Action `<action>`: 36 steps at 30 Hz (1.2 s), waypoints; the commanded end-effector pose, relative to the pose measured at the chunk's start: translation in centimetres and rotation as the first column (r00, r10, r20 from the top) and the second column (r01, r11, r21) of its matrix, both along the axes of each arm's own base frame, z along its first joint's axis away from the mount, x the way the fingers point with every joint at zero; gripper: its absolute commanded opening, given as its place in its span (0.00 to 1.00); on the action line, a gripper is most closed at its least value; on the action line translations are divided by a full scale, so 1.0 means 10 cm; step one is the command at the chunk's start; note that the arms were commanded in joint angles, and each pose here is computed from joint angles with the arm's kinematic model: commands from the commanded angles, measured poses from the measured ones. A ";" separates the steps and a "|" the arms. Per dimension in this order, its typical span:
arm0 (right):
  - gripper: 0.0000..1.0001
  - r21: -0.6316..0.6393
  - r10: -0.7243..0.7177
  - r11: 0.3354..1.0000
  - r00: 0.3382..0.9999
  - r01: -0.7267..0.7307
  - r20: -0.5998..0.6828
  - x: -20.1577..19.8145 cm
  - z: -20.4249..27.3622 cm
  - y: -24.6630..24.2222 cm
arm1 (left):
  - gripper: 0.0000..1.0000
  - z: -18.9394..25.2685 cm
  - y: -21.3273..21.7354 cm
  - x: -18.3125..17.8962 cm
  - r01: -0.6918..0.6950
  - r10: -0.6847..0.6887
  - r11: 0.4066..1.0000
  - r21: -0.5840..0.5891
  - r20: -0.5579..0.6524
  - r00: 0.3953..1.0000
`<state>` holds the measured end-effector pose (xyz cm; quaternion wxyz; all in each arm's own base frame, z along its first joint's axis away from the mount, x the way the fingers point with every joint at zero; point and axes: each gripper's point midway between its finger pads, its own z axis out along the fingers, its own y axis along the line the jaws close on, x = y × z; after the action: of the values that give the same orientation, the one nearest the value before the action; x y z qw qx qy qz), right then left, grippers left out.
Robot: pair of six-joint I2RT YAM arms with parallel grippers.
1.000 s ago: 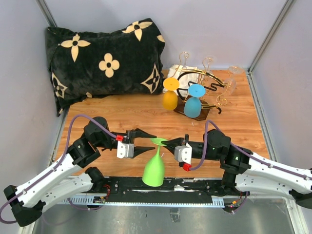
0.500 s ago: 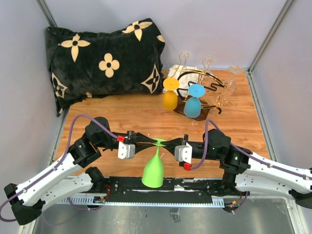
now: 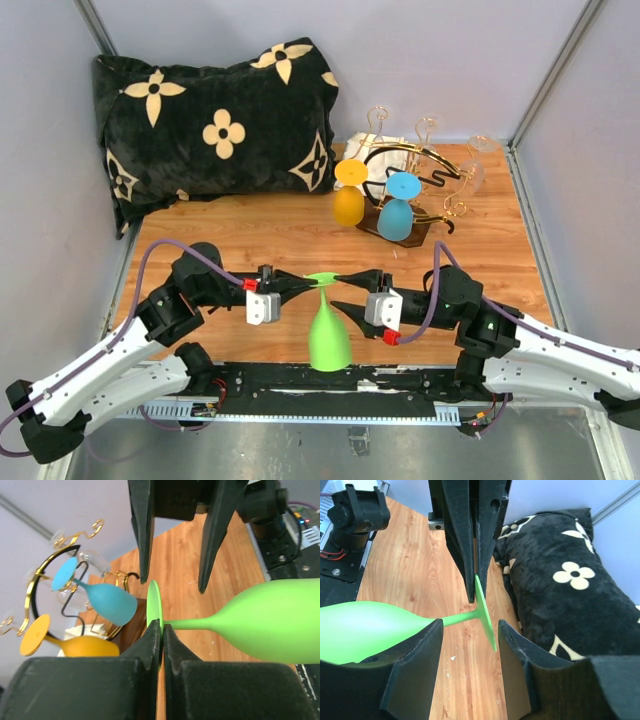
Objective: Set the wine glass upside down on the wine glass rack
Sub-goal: Turn the wine glass upside down at the wine rack.
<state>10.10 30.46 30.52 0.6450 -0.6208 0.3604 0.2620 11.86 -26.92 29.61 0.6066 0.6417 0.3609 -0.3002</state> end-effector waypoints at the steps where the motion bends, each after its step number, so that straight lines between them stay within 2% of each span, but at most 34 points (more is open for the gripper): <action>1: 0.51 0.102 -0.062 0.993 0.998 0.063 -0.018 0.03 0.30 -0.13 | 0.01 0.14 0.12 0.17 -0.123 0.126 0.992 -0.038 0.071 0.990; 4: 0.55 0.137 -0.157 0.977 0.986 0.163 -0.060 0.16 0.37 -0.25 | 0.01 0.14 0.19 0.27 -0.196 0.199 0.979 -0.048 0.090 0.976; 7: 0.60 0.224 -0.278 0.926 0.949 0.305 -0.146 0.35 0.48 -0.42 | 0.01 0.16 0.27 0.39 -0.269 0.275 0.961 -0.066 0.108 0.955; 11: 0.62 0.259 -0.338 0.874 0.898 0.410 -0.283 0.46 0.44 -0.53 | 0.00 0.23 0.34 0.48 -0.329 0.340 0.939 -0.100 0.131 0.931; 14: 0.62 0.229 -0.417 0.810 0.804 0.540 -0.423 0.60 0.33 -0.64 | 0.00 0.26 0.37 0.52 -0.352 0.365 0.930 -0.108 0.148 0.919; 17: 0.62 0.182 -0.417 0.767 0.694 0.615 -0.587 0.64 0.17 -0.64 | 0.00 0.29 0.37 0.53 -0.353 0.367 0.929 -0.111 0.164 0.915; 19: 0.61 0.163 -0.376 0.772 0.650 0.614 -0.661 0.60 0.07 -0.56 | 0.00 0.31 0.36 0.54 -0.350 0.365 0.930 -0.112 0.170 0.915; 24: 0.61 0.188 -0.220 0.814 0.592 0.549 -0.776 0.46 -0.02 -0.26 | 0.01 0.29 0.32 0.55 -0.341 0.354 0.935 -0.101 0.171 0.920; 29: 0.62 0.176 -0.153 0.839 0.533 0.515 -0.832 0.42 -0.02 0.01 | 0.00 0.29 0.30 0.54 -0.332 0.344 0.938 -0.098 0.173 0.923; 34: 0.61 0.174 -0.108 0.866 0.516 0.468 -0.850 0.39 -0.04 0.26 | 0.00 0.27 0.27 0.51 -0.303 0.314 0.949 -0.085 0.184 0.931; 36: 0.57 0.159 -0.119 0.869 0.511 0.468 -0.851 0.40 -0.08 0.32 | 0.00 0.29 0.26 0.50 -0.298 0.309 0.951 -0.087 0.189 0.932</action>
<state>15.00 31.91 26.45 0.5471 -0.2408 0.6894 0.4091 17.33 -24.06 30.37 0.6772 0.5900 0.4146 -0.1462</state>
